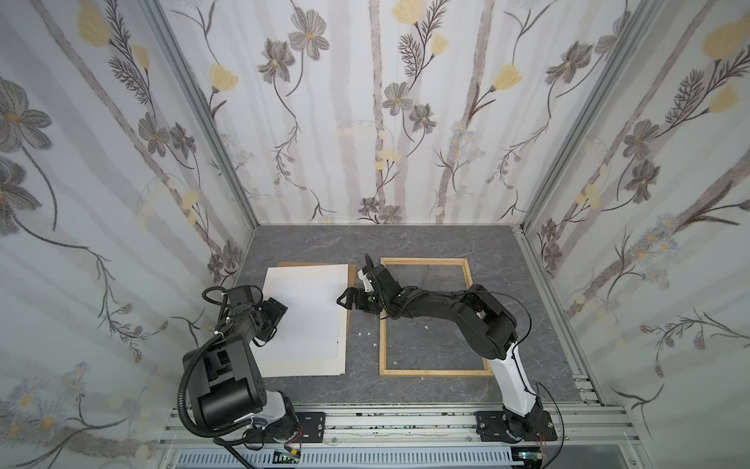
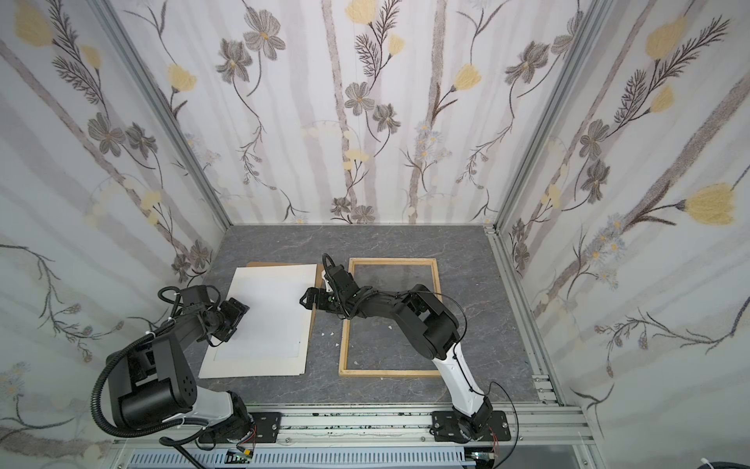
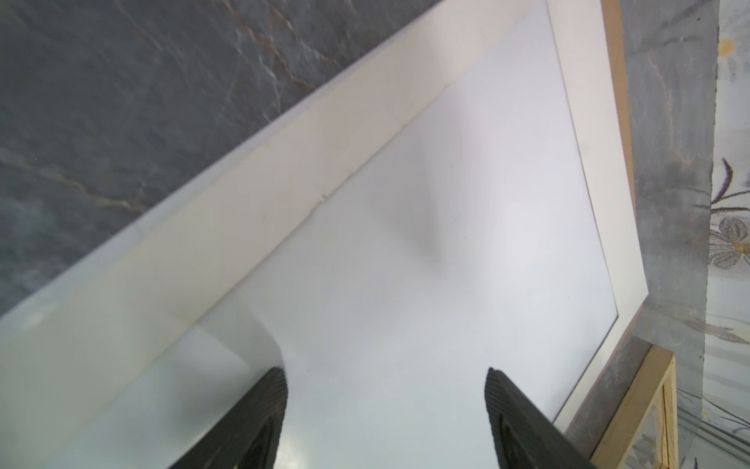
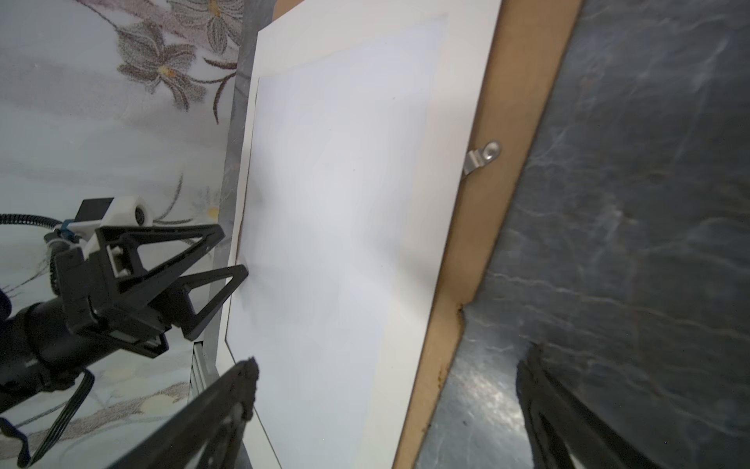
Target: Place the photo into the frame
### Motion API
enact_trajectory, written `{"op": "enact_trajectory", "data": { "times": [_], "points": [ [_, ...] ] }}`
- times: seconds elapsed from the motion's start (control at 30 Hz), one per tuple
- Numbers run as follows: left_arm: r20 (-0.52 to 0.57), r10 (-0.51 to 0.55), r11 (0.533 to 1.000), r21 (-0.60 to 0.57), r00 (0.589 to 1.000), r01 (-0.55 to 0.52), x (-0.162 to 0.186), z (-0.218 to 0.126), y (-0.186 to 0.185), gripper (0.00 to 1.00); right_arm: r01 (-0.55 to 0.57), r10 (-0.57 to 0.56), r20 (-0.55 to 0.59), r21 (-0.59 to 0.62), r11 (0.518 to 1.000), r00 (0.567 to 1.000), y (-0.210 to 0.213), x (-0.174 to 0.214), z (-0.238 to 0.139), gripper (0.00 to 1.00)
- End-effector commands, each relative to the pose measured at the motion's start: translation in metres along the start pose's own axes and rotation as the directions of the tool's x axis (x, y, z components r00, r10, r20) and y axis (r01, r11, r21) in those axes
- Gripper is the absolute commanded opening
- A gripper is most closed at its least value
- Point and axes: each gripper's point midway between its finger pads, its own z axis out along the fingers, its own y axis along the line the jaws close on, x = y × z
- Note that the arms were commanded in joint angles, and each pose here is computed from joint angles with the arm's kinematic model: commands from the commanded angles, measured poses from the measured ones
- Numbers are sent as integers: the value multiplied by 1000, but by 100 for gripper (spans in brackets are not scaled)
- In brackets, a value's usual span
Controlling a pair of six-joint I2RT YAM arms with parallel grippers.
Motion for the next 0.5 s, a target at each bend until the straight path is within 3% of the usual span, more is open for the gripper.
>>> {"op": "enact_trajectory", "data": {
  "times": [0.0, 0.17, 0.3, 0.47],
  "points": [
    [-59, -24, 998, 64, 998, 28, 25, -6, -8, 80, 13, -10, -36, 98, 995, 999, -22, 8, -2, 100],
    [-19, -8, 993, 117, 1000, 11, 27, -25, -19, 79, 32, -26, -62, 97, 995, 998, -20, 14, -7, 100],
    [91, 52, 998, 23, 994, -54, -20, -46, -31, 81, 65, -59, -68, 81, 995, 996, -4, 28, -16, 100],
    [86, 57, 995, -85, 995, -50, -70, -35, -31, 81, 66, -63, -89, 29, 997, 994, 12, 50, -19, 100]
  ]
}}
